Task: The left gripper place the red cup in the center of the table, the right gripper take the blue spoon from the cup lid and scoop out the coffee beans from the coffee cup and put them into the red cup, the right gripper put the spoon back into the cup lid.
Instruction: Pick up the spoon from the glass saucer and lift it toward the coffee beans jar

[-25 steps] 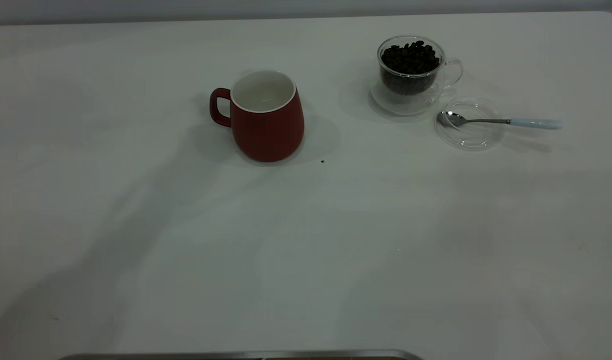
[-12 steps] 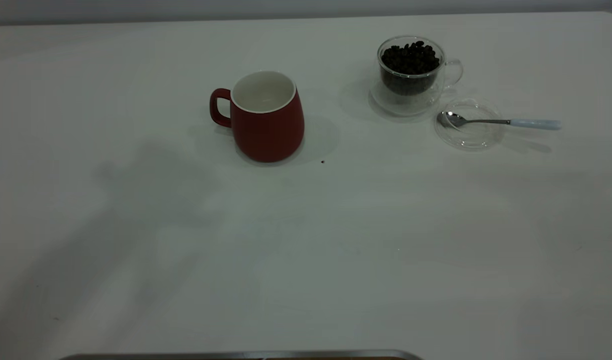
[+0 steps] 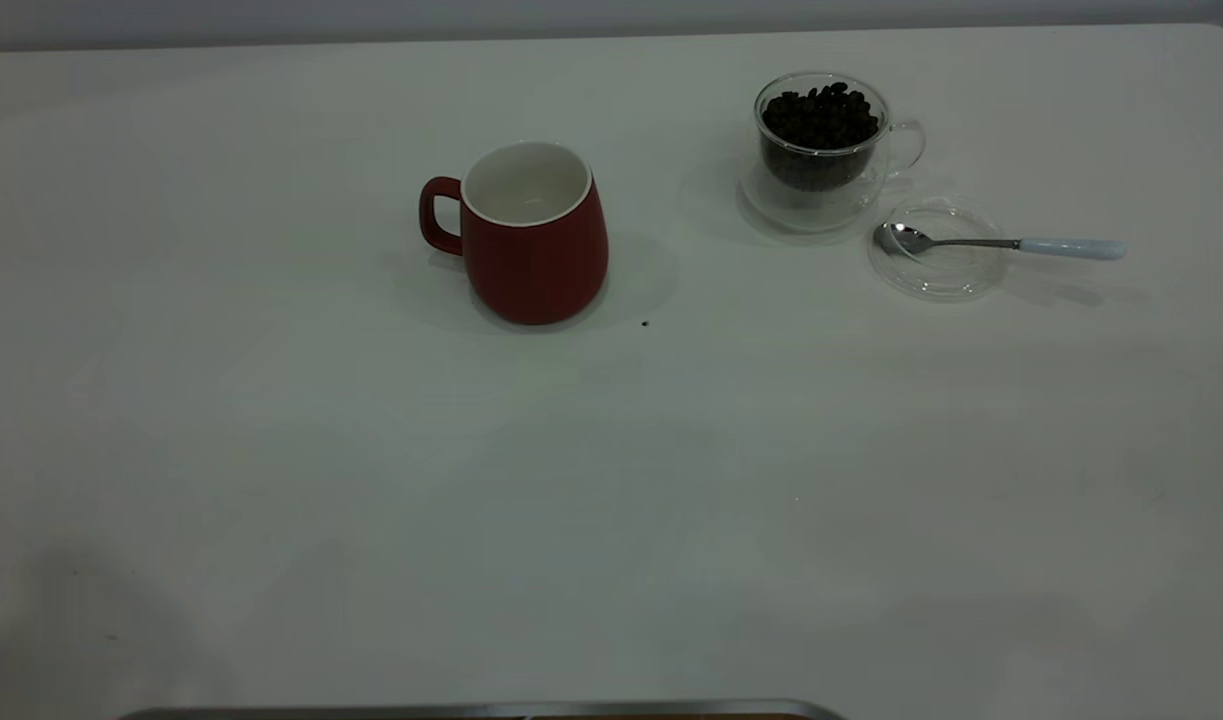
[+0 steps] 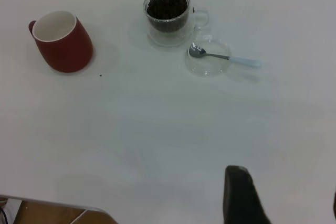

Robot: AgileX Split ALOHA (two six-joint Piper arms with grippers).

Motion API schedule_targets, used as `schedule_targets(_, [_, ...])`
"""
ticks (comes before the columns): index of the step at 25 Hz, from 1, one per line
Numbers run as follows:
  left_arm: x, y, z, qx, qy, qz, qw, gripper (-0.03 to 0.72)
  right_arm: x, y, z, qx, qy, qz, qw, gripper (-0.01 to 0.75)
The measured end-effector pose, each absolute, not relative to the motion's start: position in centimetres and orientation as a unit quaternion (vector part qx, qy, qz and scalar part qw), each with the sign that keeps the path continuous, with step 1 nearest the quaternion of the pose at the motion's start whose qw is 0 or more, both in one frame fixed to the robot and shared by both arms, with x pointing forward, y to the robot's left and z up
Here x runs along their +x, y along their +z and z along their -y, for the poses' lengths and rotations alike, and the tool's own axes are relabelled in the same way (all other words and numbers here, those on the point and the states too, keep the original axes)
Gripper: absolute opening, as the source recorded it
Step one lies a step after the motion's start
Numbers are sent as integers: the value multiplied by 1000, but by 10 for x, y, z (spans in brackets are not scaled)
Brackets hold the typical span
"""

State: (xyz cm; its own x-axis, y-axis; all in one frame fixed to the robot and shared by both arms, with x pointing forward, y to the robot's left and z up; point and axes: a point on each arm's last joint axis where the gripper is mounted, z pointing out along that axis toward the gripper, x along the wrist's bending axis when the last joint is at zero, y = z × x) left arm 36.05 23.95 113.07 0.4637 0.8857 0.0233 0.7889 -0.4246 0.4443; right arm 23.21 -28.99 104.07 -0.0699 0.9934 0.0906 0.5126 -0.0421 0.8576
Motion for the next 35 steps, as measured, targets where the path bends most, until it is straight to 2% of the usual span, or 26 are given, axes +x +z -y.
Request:
schedule_targets(5, [330,1069,-256,847,91,-508,128,580,232,1041,290,608,389,-619,309,457])
schedule_targets(8, [314,1039,-264,850,78,-510,107,580,232,1041,290,608,389,-619,309,457])
schedule_targets(11, [303,1019,-270,851,81,-506,111,580,232,1041,290,608,389,-619,309,457])
schedule_targets(22, [276,1029,-285,826,142,-503,209,580,232,1041,290,608,389,-619,309,457])
schedule_targets(30, [254,1034,-301,722,227,-603,251,580,232,1041,290,608,389,-619,309,457])
schedule_targets(35, [229,1034,-304,667,293,-618,296,580,232,1041,290,608,389,-619,309,457])
